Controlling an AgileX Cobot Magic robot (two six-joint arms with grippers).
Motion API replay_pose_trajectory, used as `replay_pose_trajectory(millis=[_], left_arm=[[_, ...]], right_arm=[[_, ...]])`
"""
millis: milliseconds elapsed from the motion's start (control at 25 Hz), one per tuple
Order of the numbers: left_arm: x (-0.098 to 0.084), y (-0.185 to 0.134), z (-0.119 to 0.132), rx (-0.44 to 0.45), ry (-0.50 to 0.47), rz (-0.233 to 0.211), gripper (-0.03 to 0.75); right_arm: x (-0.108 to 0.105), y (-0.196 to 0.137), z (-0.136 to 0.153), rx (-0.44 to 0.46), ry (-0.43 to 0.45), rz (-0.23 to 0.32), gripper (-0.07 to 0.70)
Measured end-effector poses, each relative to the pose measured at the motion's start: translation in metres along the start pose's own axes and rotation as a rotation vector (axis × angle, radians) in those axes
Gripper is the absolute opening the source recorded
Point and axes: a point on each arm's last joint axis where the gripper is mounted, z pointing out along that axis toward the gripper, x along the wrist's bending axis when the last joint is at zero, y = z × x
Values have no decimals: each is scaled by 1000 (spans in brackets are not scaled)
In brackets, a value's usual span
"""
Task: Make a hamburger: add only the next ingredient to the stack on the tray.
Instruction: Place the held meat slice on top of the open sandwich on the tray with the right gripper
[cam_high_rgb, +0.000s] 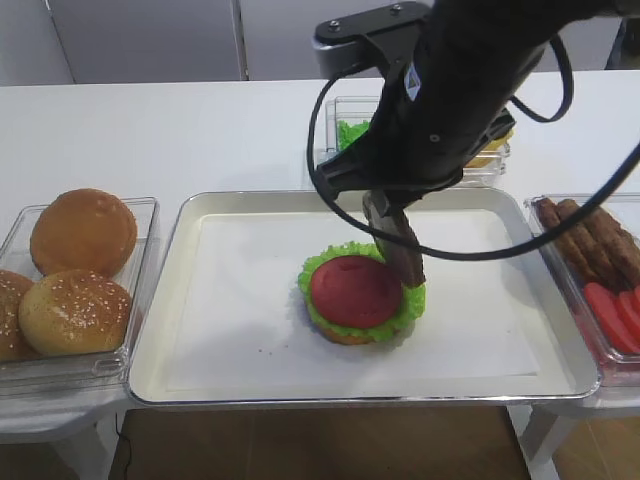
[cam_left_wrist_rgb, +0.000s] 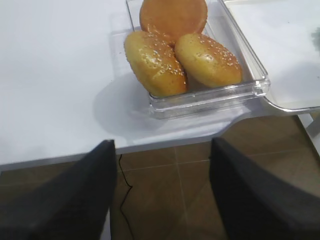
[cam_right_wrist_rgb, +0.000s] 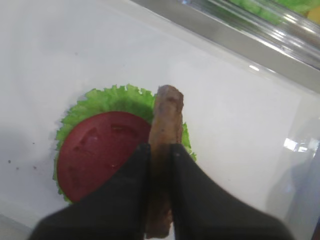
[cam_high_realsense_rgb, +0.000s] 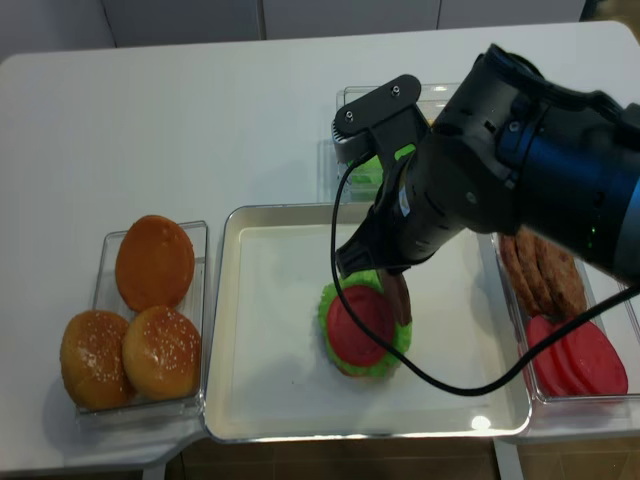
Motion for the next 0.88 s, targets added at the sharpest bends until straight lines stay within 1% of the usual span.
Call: replay_pose_trajectory(millis=[200,880], left_arm=[[0,0,0,0,0,0,441],[0,0,0,0,0,0,441]], right_arm=[[2,1,5,11,11,9,82],[4,1,5,17,31,25,82]])
